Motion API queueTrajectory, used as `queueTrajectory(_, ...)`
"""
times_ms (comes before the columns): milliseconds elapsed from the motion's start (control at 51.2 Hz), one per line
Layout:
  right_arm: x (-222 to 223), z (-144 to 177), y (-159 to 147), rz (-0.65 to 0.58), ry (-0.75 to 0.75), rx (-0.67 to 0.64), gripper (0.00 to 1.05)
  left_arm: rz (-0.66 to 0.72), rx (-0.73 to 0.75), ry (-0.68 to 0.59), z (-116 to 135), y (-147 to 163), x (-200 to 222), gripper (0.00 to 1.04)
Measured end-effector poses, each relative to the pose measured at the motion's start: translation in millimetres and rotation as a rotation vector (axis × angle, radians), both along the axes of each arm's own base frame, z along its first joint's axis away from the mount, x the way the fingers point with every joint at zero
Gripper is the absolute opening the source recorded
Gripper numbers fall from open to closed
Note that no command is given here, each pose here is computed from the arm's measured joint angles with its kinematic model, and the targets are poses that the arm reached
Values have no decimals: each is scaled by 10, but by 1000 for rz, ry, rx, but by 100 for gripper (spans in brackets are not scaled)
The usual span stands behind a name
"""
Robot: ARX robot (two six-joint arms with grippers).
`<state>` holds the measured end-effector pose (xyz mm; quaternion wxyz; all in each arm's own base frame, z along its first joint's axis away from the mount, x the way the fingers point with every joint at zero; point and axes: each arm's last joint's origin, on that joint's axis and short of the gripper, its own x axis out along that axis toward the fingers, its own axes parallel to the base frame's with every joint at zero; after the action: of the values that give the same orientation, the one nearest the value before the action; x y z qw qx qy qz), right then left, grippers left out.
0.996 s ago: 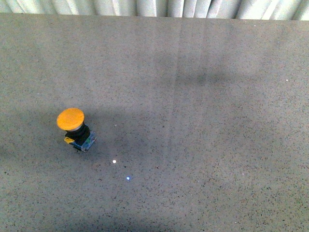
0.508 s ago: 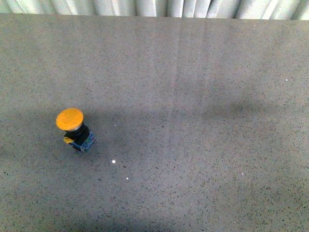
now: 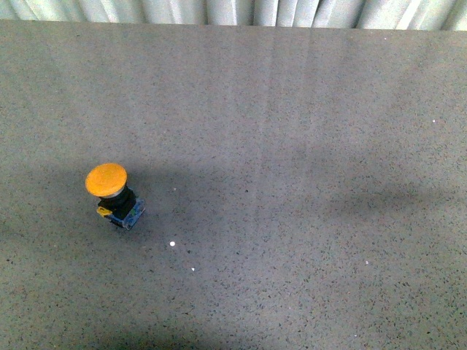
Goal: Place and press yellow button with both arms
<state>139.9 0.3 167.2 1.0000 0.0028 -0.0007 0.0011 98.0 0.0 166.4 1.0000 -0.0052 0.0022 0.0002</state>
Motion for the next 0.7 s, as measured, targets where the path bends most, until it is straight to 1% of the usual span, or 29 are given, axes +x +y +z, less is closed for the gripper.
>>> queueTrajectory(703,-259,56,-1,0,-18,0,1,0,0,0,0,0,0,1)
